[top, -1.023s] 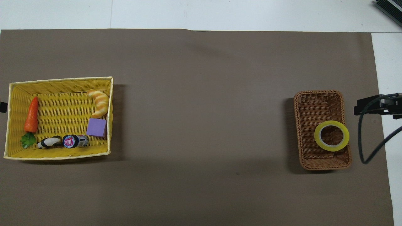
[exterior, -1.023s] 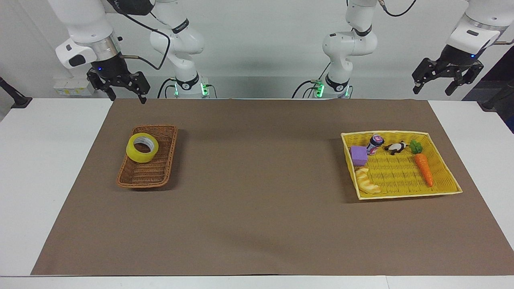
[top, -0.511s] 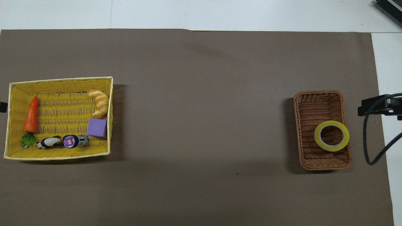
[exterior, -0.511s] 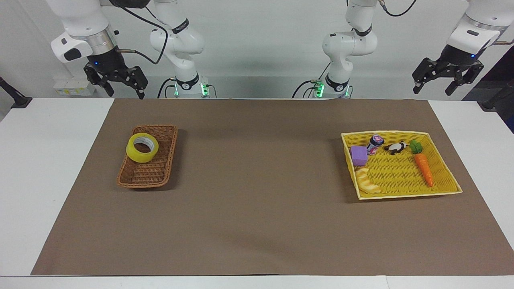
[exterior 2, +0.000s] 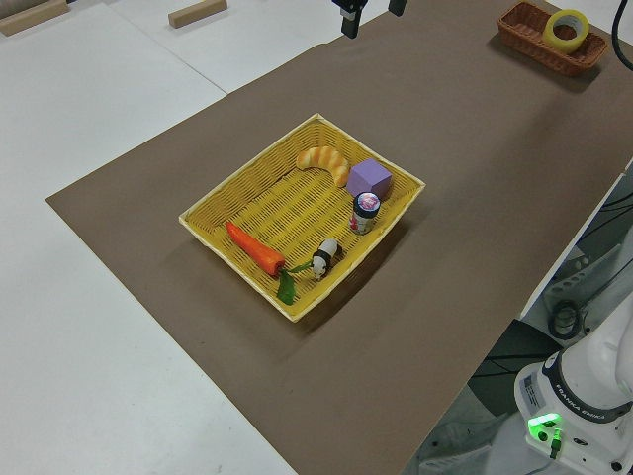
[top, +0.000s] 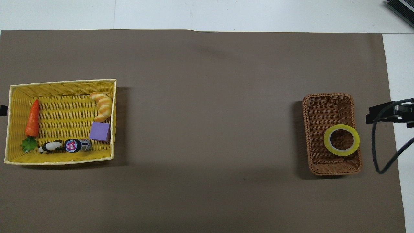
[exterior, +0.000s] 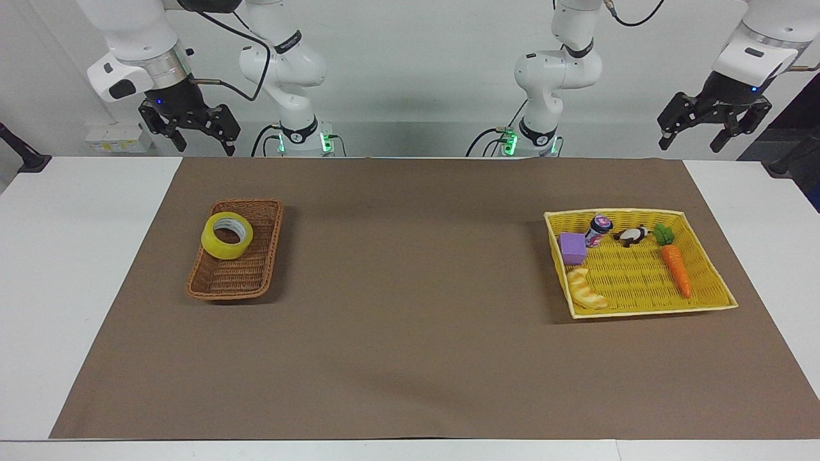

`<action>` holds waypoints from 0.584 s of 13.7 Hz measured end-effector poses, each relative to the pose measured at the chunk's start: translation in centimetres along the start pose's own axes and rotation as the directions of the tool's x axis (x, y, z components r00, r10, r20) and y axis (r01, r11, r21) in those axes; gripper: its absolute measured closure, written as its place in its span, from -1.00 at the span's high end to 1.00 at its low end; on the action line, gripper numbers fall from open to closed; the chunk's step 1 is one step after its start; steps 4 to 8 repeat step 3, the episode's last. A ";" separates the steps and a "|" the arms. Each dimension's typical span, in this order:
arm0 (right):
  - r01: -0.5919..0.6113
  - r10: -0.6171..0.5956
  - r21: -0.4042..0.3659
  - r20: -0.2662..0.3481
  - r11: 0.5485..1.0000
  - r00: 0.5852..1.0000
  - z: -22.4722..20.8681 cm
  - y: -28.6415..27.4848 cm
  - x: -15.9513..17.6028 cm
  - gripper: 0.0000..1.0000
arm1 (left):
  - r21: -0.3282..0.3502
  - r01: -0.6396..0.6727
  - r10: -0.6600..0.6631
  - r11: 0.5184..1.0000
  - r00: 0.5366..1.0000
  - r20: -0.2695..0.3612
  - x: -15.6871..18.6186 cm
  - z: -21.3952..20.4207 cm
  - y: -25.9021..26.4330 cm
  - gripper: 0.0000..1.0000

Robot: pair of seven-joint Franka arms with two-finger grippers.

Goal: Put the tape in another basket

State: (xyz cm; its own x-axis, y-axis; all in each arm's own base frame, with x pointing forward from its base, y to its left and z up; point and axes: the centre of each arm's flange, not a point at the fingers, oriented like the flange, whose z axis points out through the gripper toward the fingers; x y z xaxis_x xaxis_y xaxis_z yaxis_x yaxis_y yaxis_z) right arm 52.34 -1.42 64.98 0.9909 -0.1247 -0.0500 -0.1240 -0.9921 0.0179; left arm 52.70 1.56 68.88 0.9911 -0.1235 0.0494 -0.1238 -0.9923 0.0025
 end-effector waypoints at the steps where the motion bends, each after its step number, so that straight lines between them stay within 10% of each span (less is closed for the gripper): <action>1: 0.000 0.000 0.000 0.001 1.000 1.000 0.0 0.0 0.0 1.00 | 0.000 -0.001 0.001 1.000 1.000 0.000 0.0 0.0 0.0 1.00; 8: 0.000 0.000 0.001 0.003 1.000 1.000 0.0 0.0 0.0 1.00 | 0.000 -0.004 0.004 1.000 1.000 0.000 0.0 0.0 0.2 1.00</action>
